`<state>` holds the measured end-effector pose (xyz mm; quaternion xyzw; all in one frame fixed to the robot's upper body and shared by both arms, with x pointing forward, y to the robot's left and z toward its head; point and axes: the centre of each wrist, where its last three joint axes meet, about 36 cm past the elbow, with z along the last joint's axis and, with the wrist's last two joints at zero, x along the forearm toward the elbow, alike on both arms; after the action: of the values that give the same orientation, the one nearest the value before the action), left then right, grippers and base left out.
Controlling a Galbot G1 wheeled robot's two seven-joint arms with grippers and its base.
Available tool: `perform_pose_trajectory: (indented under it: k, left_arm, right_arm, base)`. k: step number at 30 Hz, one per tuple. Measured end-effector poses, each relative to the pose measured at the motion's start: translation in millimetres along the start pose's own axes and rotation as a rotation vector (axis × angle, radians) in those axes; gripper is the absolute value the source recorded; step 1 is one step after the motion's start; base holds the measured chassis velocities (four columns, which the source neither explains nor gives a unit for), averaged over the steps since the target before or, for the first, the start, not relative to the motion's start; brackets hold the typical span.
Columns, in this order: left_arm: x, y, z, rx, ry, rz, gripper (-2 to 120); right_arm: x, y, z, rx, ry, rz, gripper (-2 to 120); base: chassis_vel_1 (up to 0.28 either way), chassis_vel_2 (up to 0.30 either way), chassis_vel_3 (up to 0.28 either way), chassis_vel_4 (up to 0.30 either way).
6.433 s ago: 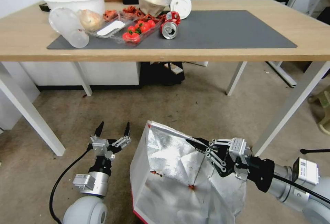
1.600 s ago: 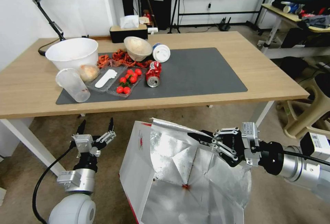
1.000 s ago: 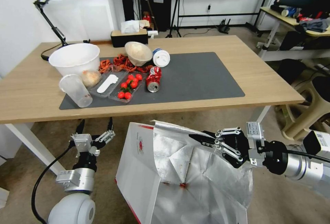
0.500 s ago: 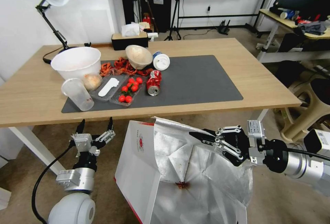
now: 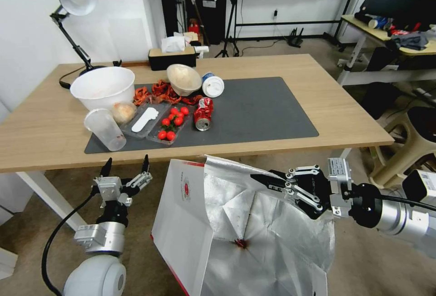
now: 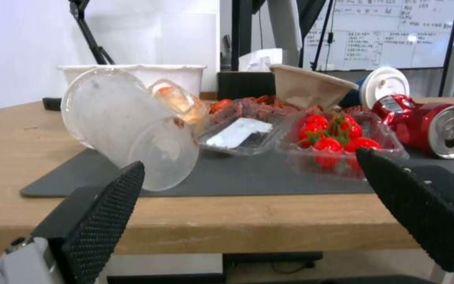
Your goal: Pick up the food delivery bag from the floor and place it on the table.
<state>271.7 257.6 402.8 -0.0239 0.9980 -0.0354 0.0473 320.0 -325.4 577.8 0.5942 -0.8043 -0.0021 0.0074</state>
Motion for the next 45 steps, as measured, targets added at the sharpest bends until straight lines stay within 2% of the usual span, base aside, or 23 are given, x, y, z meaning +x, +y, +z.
perform_pose_trajectory:
  k: [12,20,26,37,45]
  left_arm:
    - [-3,-2.2,12.5,0.019,-0.038,0.003,100]
    - [-4,-1.4,11.9,0.022,-0.044,0.008,100]
    - [-4,-2.2,10.0,0.030,-0.051,0.038,100]
    - [-5,-0.8,7.0,0.032,-0.060,0.040,100]
    - [-6,-4.7,7.6,0.042,-0.059,0.045,100]
  right_arm:
    - [0,-1,-1,0.006,-0.006,0.003,0]
    - [0,-2,-1,0.005,-0.013,0.004,0]
    - [0,-2,0,0.003,-0.017,0.005,0]
    - [-2,-1,-1,0.005,-0.028,0.011,0]
    - [-7,4,-8,-0.023,-0.070,0.042,0]
  base:
    - [0.000,0.000,0.000,0.000]
    - [0.000,0.000,0.000,0.000]
    - [0.000,0.000,0.000,0.000]
    - [0.000,0.000,0.000,0.000]
    - [0.000,0.000,0.000,0.000]
